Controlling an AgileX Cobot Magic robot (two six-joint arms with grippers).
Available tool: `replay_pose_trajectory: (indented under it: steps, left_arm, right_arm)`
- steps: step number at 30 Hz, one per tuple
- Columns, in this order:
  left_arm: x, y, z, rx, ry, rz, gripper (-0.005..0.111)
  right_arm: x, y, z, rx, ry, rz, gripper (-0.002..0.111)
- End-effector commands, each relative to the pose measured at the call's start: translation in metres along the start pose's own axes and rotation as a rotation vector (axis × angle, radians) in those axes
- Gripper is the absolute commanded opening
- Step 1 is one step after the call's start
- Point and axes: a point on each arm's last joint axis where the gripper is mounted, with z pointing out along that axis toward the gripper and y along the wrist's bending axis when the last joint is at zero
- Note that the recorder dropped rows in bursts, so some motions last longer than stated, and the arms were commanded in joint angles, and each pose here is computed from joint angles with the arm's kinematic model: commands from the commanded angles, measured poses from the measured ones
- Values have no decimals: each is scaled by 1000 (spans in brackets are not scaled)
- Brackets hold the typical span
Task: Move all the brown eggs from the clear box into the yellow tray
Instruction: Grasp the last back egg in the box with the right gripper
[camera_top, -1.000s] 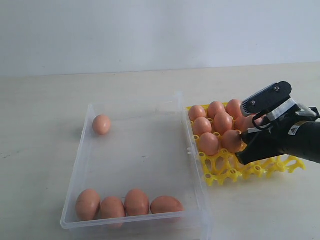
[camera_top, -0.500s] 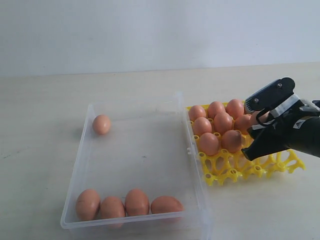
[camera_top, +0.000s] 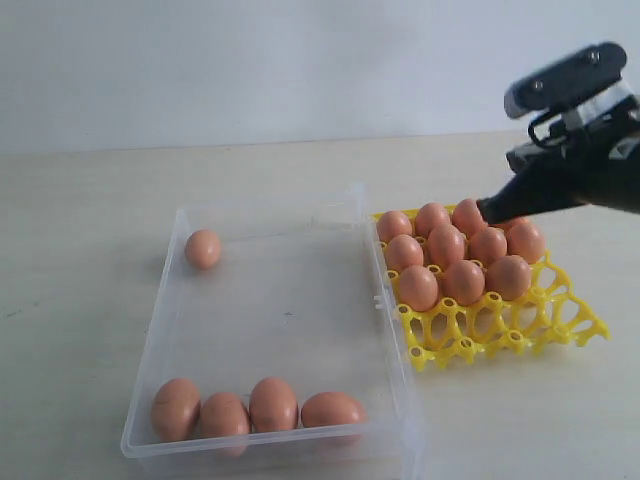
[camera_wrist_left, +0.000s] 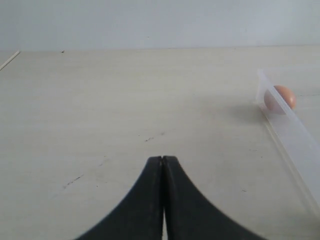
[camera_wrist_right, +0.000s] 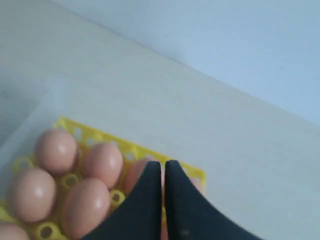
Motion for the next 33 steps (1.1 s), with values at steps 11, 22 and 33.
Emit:
replay_pose_trajectory:
  steps: [11,22,33]
  left_arm:
    - [-3,0,-1,7,-23,-9,0]
    - [-3,0,-1,7,-23,-9,0]
    - [-3,0,-1,7,-23,-9,0]
  right_arm:
    - [-98,141,94,-415,306,379,41]
    - [-79,193,181,-471,454,492,62]
    - [-82,224,204,-521,449,470,62]
